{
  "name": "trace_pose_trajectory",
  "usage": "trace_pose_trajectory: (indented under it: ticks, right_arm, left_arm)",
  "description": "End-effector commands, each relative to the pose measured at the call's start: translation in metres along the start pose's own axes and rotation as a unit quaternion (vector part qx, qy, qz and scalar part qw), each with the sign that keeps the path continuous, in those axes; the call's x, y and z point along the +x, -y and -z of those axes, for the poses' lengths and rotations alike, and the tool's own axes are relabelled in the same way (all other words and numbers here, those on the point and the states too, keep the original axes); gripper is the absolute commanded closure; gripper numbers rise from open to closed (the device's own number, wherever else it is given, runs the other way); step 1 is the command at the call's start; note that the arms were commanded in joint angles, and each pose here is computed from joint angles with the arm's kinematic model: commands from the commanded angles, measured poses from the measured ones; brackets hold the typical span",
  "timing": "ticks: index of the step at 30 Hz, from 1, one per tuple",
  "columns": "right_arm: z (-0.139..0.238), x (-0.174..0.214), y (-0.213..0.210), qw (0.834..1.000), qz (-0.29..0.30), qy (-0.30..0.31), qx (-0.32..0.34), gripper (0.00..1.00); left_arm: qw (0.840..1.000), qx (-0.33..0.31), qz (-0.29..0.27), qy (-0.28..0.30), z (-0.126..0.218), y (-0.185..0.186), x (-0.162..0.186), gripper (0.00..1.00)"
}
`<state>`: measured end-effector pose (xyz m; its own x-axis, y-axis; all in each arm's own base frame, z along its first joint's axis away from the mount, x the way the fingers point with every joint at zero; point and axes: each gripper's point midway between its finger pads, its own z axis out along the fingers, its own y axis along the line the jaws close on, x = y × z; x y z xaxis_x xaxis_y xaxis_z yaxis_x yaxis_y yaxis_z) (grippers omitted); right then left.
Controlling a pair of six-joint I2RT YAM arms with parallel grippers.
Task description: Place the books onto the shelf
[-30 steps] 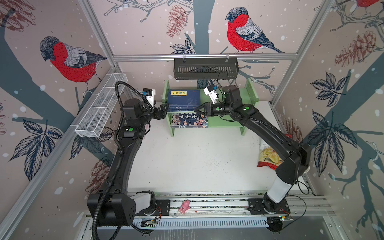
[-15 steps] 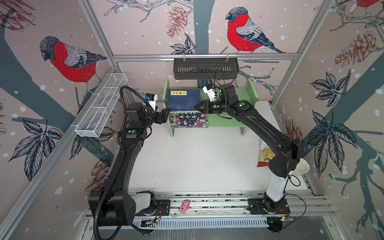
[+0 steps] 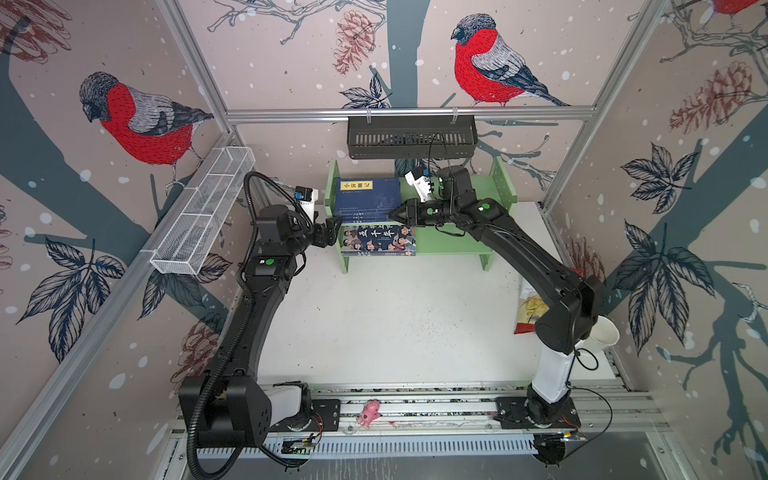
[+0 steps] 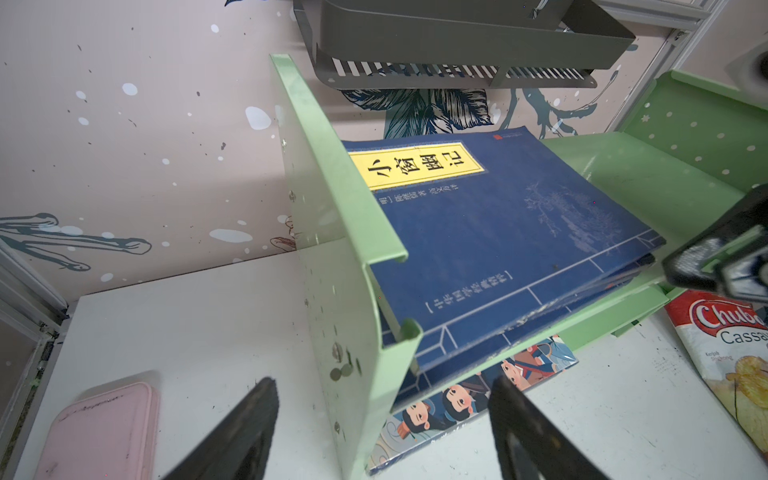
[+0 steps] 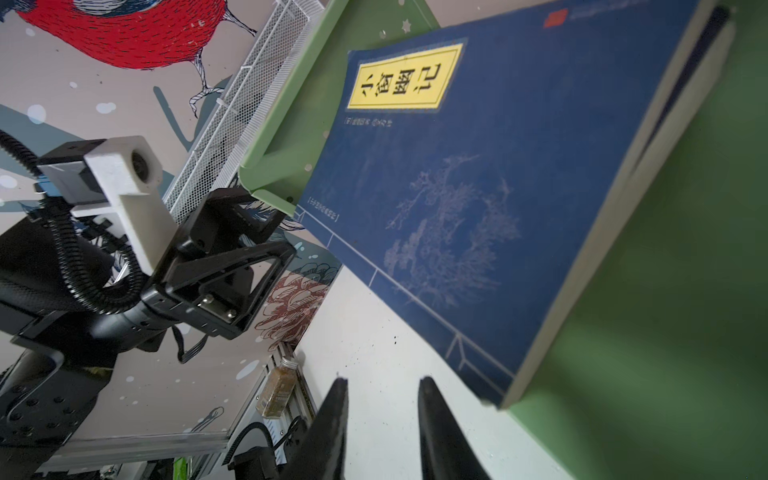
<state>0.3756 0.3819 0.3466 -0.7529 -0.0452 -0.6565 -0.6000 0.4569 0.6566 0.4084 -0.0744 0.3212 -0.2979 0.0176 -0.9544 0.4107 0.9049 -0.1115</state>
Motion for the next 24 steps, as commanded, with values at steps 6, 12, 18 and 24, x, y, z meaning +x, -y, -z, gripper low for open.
trace_pose_trajectory:
  ticks: [6, 12, 18, 24]
  right_arm:
    - [0.037, -0.025, -0.013, 0.998, 0.011, 0.067, 0.002, 0.67]
    - [0.042, -0.035, 0.019, 0.996, -0.019, 0.084, 0.007, 0.68]
    - [0.025, -0.036, 0.025, 0.997, -0.024, 0.07, -0.006, 0.68]
    - [0.014, -0.032, 0.031, 0.998, -0.028, 0.055, -0.01, 0.68]
  left_arm:
    - [1.0, -0.01, -0.025, 0.013, -0.001, -0.003, -0.005, 0.23]
    - [0.999, -0.015, -0.029, 0.016, 0.002, -0.003, -0.008, 0.23]
    - [0.999, -0.024, -0.025, 0.019, 0.003, -0.006, -0.01, 0.22]
    - [0.999, -0.025, -0.02, 0.023, 0.004, -0.006, -0.013, 0.22]
